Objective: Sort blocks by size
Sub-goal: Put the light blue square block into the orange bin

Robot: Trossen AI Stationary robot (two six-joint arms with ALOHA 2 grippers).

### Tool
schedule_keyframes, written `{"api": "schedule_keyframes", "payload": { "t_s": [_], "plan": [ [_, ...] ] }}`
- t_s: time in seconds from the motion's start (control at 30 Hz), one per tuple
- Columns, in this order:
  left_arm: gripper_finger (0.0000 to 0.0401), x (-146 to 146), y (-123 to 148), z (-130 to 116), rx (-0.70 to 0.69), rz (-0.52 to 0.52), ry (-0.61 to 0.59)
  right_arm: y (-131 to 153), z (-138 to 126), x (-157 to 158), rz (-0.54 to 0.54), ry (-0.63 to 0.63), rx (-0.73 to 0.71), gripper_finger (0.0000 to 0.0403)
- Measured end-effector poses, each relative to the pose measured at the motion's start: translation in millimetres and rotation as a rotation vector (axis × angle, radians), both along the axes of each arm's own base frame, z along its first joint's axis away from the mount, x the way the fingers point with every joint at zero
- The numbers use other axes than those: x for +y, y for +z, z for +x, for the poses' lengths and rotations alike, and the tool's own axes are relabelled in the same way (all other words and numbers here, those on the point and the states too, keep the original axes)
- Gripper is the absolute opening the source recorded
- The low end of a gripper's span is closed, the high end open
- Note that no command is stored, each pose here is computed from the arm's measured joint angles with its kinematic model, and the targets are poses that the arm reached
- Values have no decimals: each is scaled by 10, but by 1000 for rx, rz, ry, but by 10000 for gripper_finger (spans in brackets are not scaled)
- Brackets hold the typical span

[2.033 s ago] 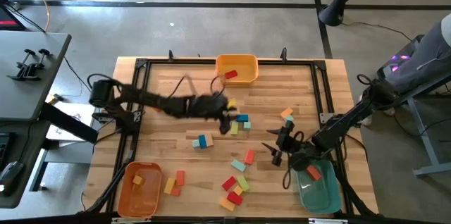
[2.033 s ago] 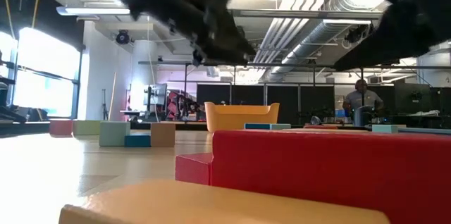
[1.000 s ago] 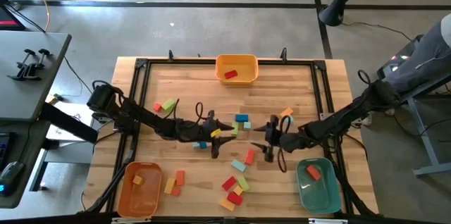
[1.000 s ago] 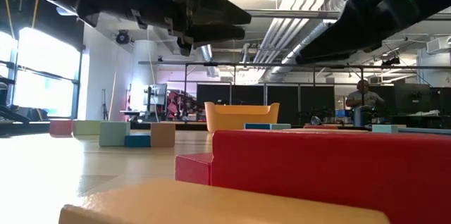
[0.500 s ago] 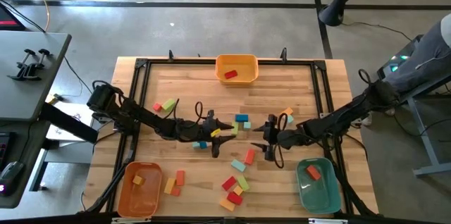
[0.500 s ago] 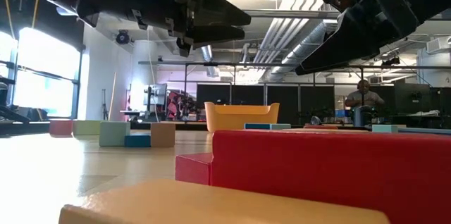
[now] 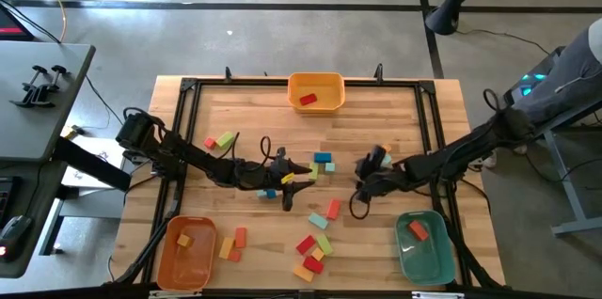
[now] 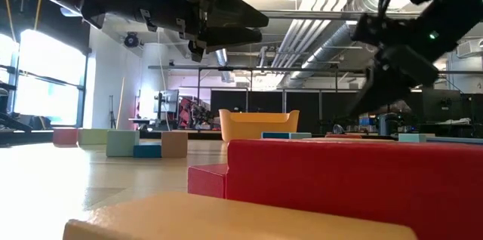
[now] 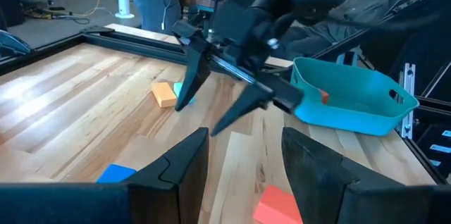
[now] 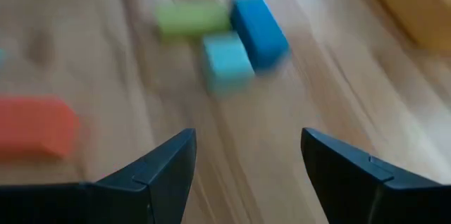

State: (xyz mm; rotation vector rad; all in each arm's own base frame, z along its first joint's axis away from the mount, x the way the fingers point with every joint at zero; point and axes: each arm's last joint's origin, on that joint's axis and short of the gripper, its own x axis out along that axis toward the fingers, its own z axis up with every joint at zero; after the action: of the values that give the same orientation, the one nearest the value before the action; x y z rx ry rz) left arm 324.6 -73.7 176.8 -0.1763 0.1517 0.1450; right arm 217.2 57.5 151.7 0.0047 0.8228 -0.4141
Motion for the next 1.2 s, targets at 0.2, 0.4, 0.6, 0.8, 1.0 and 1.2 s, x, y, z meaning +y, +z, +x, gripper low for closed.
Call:
{"api": "schedule_keyframes", "payload": {
  "t_s": [0.2,0.4,0.6,0.8,1.0,1.2],
  "plan": [
    [165,7,2,0,-3,1,24,5,-177,33,21,-44,116,252],
    [165,10,10,1,-10,2,36,80,-380,28,10,-113,159,252],
    [165,22,11,-1,-12,8,74,71,-605,-45,-64,-272,157,252],
    [165,23,8,-1,-9,10,76,55,-742,-103,-27,-291,155,252],
    [165,23,4,-2,-7,3,78,134,-916,-130,-12,-292,111,252],
    [165,22,4,-2,-6,2,78,113,-1074,-205,50,-349,-7,252]
  ]
}}
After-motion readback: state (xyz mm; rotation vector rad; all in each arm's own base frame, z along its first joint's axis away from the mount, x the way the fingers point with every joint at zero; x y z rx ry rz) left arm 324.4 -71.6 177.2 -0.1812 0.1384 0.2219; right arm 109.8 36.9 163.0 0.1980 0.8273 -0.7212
